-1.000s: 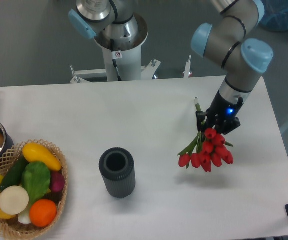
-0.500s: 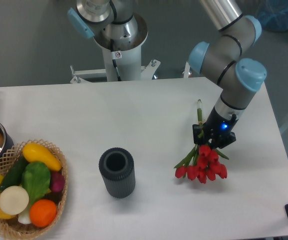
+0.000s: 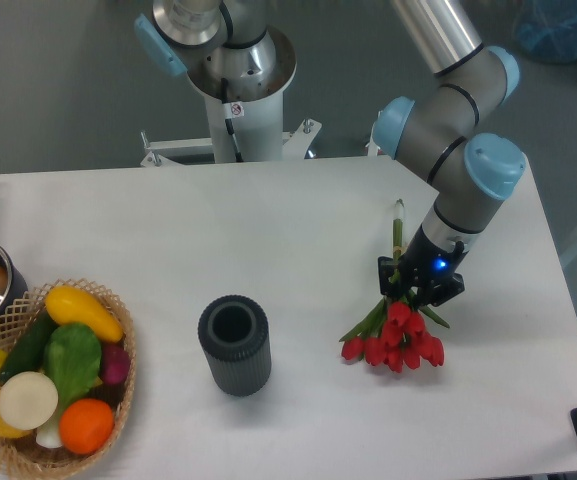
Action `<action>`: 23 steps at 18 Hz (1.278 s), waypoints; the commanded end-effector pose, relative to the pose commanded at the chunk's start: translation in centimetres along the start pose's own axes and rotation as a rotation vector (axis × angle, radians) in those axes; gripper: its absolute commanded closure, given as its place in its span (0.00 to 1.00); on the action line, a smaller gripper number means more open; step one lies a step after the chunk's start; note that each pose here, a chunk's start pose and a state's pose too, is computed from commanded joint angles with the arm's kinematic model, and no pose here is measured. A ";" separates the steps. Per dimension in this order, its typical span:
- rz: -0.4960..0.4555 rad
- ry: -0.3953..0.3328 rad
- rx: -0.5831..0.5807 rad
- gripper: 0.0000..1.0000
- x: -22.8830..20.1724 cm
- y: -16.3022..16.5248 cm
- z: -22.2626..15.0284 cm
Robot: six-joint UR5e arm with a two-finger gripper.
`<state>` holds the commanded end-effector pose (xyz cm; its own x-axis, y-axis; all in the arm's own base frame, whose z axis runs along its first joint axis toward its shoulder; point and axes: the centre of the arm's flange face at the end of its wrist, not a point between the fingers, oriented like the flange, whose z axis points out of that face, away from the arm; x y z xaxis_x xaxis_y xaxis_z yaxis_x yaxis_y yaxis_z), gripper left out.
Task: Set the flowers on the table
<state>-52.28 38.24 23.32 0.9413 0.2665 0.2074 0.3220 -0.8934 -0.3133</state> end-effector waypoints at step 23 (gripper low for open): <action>0.294 -0.405 -0.155 0.00 -1.4 0.6 -16.8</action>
<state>-55.10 31.24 38.36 0.9634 0.0879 -0.2533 0.0486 -0.9863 -0.1574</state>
